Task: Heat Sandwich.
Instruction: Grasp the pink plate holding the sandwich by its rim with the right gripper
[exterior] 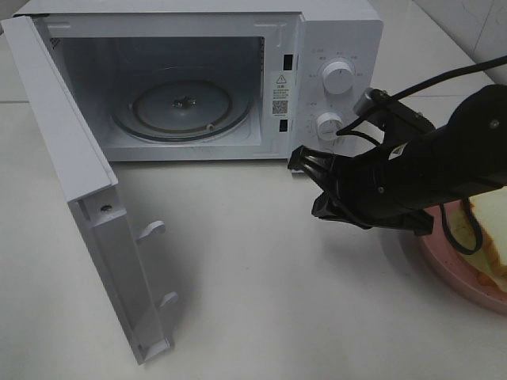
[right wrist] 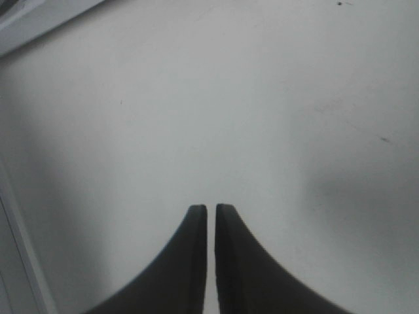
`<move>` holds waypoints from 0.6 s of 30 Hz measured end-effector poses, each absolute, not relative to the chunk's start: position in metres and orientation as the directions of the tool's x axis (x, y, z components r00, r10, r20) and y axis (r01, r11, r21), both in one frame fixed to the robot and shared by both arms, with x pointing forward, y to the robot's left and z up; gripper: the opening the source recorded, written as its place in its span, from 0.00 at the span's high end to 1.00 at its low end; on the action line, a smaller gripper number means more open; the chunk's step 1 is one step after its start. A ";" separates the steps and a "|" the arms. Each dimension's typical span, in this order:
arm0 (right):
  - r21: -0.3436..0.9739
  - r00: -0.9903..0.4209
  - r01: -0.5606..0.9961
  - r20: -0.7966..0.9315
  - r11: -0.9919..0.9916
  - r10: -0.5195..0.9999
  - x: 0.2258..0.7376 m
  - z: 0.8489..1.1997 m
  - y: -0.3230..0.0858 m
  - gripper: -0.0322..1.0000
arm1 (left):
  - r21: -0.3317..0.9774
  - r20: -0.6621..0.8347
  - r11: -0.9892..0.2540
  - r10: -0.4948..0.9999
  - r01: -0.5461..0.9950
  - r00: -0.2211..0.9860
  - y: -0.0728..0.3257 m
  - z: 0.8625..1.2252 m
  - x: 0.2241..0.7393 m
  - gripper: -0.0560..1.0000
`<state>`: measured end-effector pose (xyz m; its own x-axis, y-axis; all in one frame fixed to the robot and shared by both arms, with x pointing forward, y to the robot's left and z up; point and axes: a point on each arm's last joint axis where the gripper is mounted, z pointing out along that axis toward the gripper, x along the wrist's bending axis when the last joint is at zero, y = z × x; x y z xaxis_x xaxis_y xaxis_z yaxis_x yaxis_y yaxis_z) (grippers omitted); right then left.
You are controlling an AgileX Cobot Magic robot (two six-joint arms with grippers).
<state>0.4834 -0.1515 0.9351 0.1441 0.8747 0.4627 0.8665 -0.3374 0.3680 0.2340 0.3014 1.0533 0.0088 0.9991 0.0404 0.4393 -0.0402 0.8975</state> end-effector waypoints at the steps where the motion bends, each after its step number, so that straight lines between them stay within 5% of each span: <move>1: 0.408 0.021 0.889 0.414 -0.206 0.910 0.479 0.939 -0.152 0.89 | 0.897 0.040 -0.040 0.999 0.439 0.009 0.301 1.053 0.234 0.01; 18: 0.223 -0.363 0.919 0.156 0.326 0.919 0.465 0.965 -0.191 0.83 | 0.897 0.040 -0.040 0.999 0.439 0.009 0.301 1.053 0.234 0.01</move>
